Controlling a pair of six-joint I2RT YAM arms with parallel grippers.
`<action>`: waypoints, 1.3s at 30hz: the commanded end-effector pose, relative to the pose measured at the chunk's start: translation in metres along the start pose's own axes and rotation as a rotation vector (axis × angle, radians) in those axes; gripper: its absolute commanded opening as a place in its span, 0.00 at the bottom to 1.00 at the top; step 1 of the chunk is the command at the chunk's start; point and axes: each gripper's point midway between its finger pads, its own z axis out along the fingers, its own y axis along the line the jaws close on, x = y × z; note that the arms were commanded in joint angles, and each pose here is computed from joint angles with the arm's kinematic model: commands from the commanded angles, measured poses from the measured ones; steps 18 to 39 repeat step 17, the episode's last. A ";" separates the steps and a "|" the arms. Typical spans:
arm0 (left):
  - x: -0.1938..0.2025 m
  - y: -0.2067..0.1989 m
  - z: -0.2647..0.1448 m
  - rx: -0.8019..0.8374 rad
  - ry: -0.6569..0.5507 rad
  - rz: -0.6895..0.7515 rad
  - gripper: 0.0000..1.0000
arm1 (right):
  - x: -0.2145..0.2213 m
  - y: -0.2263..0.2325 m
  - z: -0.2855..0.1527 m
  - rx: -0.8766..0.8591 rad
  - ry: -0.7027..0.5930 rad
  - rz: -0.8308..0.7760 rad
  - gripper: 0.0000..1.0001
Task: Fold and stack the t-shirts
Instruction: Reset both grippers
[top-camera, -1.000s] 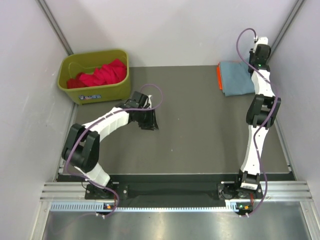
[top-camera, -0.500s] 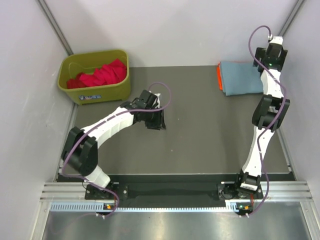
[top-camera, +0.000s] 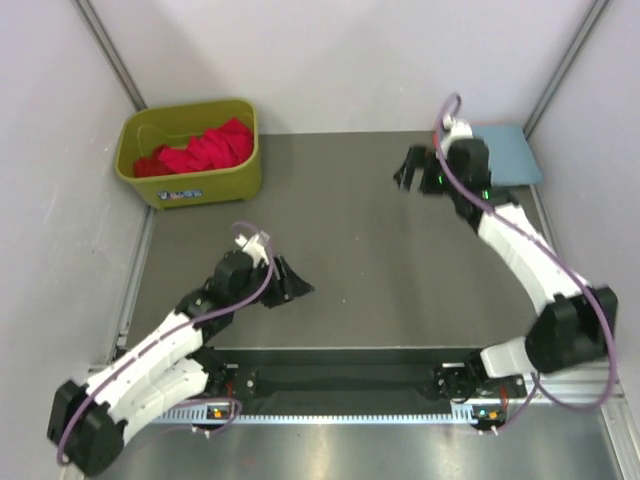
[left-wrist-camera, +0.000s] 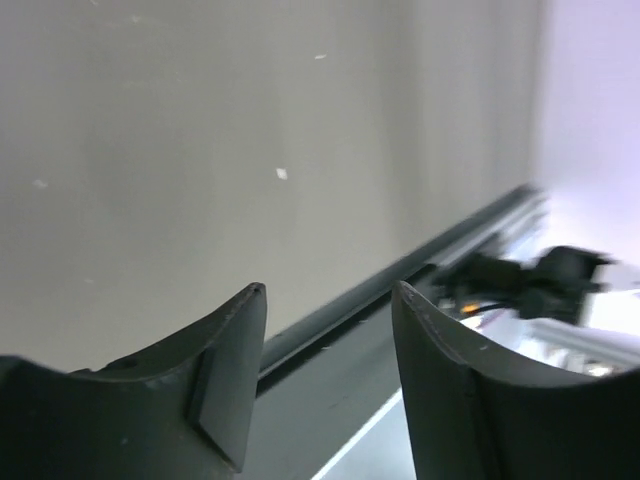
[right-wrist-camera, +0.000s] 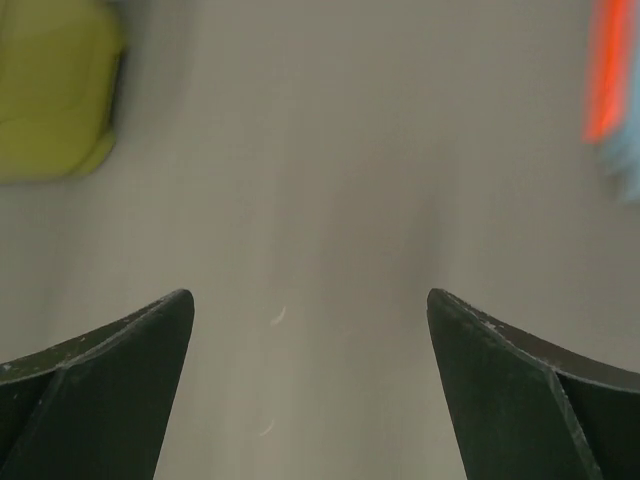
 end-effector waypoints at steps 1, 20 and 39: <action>-0.017 -0.040 -0.016 0.255 -0.147 -0.157 0.59 | 0.094 0.030 -0.030 -0.189 0.185 0.374 1.00; 0.008 -0.035 -0.066 0.766 -0.280 -0.428 0.65 | 0.226 0.046 -0.170 -0.471 0.074 0.760 1.00; 0.008 -0.035 -0.066 0.766 -0.280 -0.428 0.65 | 0.226 0.046 -0.170 -0.471 0.074 0.760 1.00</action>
